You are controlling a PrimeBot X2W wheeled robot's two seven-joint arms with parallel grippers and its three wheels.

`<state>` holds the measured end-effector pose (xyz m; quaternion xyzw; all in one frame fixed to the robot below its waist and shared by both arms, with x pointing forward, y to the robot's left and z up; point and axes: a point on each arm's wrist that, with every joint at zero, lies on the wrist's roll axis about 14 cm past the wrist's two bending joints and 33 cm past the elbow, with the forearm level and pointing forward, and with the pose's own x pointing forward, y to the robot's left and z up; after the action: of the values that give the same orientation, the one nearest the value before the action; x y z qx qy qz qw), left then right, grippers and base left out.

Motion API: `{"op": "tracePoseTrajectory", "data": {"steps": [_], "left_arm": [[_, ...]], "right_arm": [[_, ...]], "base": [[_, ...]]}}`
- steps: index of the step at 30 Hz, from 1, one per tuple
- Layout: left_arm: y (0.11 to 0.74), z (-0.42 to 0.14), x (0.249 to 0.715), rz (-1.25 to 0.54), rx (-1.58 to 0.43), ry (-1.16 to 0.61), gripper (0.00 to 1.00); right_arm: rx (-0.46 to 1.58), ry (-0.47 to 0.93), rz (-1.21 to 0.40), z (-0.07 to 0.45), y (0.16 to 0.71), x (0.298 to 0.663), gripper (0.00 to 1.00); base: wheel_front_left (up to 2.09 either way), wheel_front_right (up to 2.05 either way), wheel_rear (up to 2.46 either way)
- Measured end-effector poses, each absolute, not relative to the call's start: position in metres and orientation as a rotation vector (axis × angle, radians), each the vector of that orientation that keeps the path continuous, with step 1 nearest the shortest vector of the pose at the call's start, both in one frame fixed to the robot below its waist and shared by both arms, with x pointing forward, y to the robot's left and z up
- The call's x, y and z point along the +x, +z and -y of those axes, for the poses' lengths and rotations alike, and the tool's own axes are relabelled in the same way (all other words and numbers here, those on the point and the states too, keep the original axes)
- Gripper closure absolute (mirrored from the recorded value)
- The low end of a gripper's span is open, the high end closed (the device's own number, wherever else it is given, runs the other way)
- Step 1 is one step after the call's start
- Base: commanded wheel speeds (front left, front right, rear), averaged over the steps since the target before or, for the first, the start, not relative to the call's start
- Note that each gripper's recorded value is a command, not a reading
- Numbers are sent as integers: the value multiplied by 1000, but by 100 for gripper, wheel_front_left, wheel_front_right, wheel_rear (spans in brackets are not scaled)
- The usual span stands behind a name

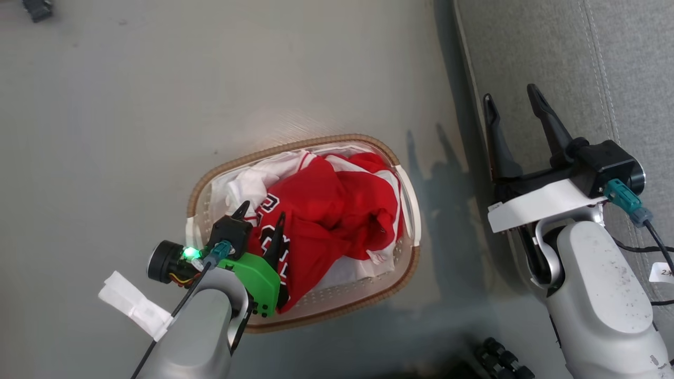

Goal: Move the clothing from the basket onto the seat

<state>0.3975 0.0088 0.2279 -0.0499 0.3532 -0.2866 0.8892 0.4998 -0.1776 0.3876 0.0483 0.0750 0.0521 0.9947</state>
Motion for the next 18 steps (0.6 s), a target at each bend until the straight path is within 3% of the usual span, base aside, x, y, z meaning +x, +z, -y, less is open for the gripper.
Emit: {"op": "tracePoseTrajectory", "data": {"steps": [18], "left_arm": [[149,11,363,-1004,10,-698,0]], "right_arm": [[78,-11,-261,216,351,478,0]], "base": [[0,0,0]]}}
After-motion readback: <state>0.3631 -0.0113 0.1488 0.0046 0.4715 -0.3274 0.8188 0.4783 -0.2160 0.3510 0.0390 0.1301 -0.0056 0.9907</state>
